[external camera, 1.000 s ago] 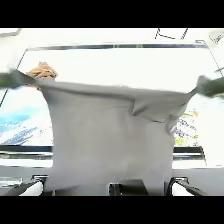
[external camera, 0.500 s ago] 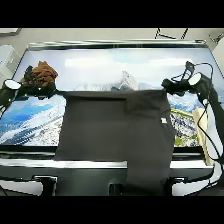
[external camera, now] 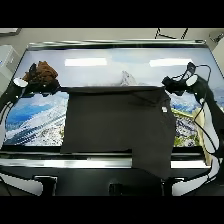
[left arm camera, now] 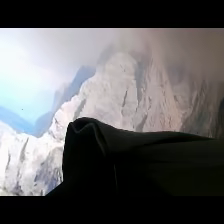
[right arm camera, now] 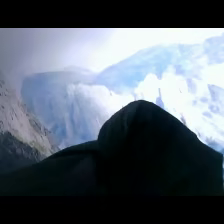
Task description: Fold the clothes and pants, and hang the long-sleeved shirts on hangers.
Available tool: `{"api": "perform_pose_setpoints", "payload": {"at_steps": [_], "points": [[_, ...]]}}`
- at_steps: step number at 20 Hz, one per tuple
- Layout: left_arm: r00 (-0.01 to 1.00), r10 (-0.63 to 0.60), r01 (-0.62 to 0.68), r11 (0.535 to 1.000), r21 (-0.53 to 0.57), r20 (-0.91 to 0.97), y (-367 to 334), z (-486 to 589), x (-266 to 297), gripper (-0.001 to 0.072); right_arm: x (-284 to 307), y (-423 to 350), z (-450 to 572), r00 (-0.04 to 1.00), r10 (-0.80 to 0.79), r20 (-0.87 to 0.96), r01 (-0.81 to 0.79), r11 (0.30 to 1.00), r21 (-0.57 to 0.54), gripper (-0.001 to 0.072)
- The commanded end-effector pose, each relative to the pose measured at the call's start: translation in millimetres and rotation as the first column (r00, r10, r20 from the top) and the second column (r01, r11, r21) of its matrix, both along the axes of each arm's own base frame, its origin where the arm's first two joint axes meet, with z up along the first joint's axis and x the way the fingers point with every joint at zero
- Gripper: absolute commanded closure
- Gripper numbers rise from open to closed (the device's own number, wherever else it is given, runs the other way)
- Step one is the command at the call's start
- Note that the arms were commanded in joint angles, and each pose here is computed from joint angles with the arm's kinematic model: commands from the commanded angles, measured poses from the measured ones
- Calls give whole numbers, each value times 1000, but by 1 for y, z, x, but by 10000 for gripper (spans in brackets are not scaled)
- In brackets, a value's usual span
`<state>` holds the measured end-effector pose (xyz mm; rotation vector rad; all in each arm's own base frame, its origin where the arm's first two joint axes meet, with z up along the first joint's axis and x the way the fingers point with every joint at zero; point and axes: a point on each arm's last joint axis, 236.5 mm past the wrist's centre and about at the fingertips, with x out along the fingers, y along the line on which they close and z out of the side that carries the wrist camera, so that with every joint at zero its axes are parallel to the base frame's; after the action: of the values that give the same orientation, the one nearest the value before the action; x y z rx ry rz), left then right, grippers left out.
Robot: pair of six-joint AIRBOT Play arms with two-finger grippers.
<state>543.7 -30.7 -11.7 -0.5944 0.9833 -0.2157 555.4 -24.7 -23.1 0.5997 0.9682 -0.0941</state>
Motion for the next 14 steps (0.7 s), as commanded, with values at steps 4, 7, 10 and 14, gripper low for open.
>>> {"api": "perform_pose_setpoints", "payload": {"at_steps": [4, 7, 10, 14], "points": [[862, -329, 299, 944, -139, -386, -15, -10, -133, 686, -143, 2, -13, 852, 193, -486, -183, 981, 69, 665], [810, -329, 279, 944, -174, -484, -16, -45, -166, 686, -176, 11, -51, 793, 191, -579, -155, 982, 112, 666], [809, -302, 245, 953, -177, -505, -15, -60, -172, 686, -180, 12, -60, 786, 186, -590, -145, 983, 117, 665], [796, -311, 252, 950, -182, -519, -22, -67, -178, 685, -176, 10, -60, 795, 159, -586, -117, 987, 109, 665]]}}
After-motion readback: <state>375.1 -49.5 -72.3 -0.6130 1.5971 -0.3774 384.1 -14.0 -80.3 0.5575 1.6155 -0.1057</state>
